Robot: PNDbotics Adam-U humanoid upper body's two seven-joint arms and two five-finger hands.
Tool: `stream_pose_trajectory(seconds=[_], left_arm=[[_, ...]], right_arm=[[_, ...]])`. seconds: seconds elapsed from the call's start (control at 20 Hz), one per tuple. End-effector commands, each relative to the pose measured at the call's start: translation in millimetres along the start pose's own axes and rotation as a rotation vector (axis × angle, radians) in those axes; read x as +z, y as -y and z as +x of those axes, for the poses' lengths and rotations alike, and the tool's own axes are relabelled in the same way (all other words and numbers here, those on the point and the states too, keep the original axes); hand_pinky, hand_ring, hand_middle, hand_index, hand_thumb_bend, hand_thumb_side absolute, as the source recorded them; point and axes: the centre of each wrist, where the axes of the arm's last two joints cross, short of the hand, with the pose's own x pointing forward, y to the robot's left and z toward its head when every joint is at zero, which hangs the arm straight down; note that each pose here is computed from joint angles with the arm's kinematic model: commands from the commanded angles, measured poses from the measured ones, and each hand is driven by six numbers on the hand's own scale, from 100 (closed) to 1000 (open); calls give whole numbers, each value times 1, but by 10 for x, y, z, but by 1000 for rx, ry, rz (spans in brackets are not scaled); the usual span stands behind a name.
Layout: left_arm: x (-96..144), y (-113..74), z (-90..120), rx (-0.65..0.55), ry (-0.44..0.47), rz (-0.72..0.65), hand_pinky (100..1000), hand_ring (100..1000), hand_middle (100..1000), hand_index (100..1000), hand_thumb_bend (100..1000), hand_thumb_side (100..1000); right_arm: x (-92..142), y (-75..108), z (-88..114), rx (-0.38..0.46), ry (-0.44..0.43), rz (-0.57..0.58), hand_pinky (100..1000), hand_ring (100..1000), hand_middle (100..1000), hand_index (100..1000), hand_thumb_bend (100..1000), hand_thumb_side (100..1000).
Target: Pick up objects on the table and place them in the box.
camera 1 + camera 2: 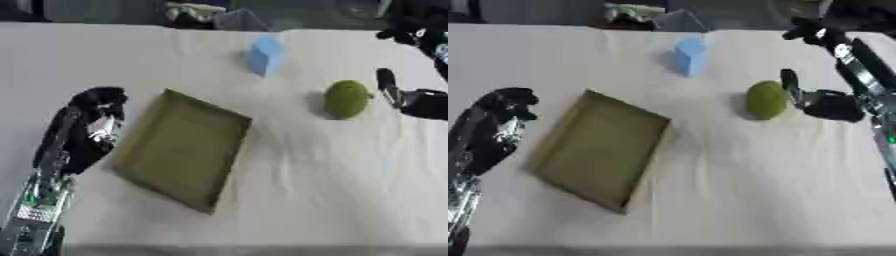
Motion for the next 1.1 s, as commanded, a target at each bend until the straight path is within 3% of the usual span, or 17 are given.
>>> stream_pose_trajectory(seconds=[0.05, 0.65, 1.1], left_arm=[[-25, -55, 49, -19, 20, -1, 616, 743, 635, 762, 100, 484], [-26, -54, 48, -19, 21, -3, 615, 743, 635, 763, 100, 484], [-22, -54, 44, -20, 19, -7, 615, 743, 635, 763, 100, 484]], right_arm=[[-8, 123, 25, 33, 10, -16, 931, 936, 818, 1000, 100, 292], [-21, 128, -18, 52, -5, 16, 931, 933, 813, 1000, 100, 262], [-33, 100, -334, 115, -115, 159, 929, 936, 830, 1000, 100, 206]])
